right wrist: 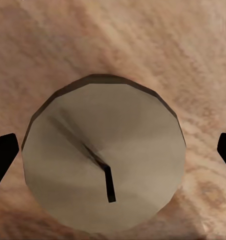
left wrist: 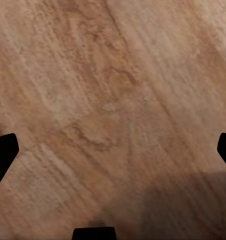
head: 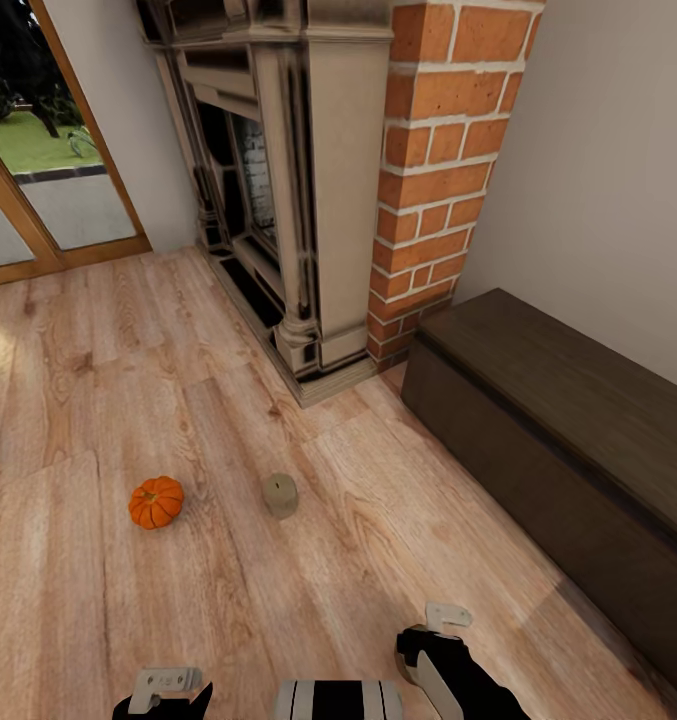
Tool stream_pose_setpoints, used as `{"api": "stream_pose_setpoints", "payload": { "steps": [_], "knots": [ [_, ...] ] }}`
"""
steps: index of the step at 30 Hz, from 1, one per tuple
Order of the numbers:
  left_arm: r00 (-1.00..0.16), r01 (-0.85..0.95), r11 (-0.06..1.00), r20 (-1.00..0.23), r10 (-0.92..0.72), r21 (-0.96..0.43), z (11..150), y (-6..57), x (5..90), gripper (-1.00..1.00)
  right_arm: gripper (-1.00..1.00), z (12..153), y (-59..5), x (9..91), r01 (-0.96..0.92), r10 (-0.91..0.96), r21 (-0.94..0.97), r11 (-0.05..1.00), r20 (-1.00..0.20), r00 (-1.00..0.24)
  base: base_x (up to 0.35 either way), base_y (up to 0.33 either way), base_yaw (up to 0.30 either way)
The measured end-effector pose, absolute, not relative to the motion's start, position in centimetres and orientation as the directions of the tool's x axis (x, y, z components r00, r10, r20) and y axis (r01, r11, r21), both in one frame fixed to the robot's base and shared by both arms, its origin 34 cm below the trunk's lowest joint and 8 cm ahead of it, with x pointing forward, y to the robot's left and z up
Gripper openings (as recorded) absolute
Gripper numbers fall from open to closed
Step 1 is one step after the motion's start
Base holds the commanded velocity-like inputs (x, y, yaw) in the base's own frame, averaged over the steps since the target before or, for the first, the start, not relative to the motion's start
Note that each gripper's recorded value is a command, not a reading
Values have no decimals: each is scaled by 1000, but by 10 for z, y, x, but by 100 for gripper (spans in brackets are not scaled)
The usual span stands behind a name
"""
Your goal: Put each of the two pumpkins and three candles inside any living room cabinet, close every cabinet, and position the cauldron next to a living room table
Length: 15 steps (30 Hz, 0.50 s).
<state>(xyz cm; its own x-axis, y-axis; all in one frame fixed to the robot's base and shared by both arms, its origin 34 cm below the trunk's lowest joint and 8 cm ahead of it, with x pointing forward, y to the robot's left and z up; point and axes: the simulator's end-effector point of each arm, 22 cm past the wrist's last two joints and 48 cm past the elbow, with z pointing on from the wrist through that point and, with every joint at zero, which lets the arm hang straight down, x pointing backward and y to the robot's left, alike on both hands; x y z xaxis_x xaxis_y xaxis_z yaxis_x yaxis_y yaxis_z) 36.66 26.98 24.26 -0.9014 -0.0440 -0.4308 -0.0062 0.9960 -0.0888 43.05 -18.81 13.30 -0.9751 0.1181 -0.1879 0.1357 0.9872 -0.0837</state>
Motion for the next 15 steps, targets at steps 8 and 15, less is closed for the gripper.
{"api": "stream_pose_setpoints", "payload": {
  "steps": [8, 15],
  "knots": [
    [-906, -7, 996, -421, -44, -89, 239, 270, 364, 100, 100, 129, -188, 427, 135, 118, -84, 987, -178, -977, 0, 0, 0],
    [-906, -7, 996, -421, -44, -89, 239, 270, 364, 100, 100, 129, -187, 426, 132, 116, -84, 988, -177, -977, 0, 0, 0]
  ]
}}
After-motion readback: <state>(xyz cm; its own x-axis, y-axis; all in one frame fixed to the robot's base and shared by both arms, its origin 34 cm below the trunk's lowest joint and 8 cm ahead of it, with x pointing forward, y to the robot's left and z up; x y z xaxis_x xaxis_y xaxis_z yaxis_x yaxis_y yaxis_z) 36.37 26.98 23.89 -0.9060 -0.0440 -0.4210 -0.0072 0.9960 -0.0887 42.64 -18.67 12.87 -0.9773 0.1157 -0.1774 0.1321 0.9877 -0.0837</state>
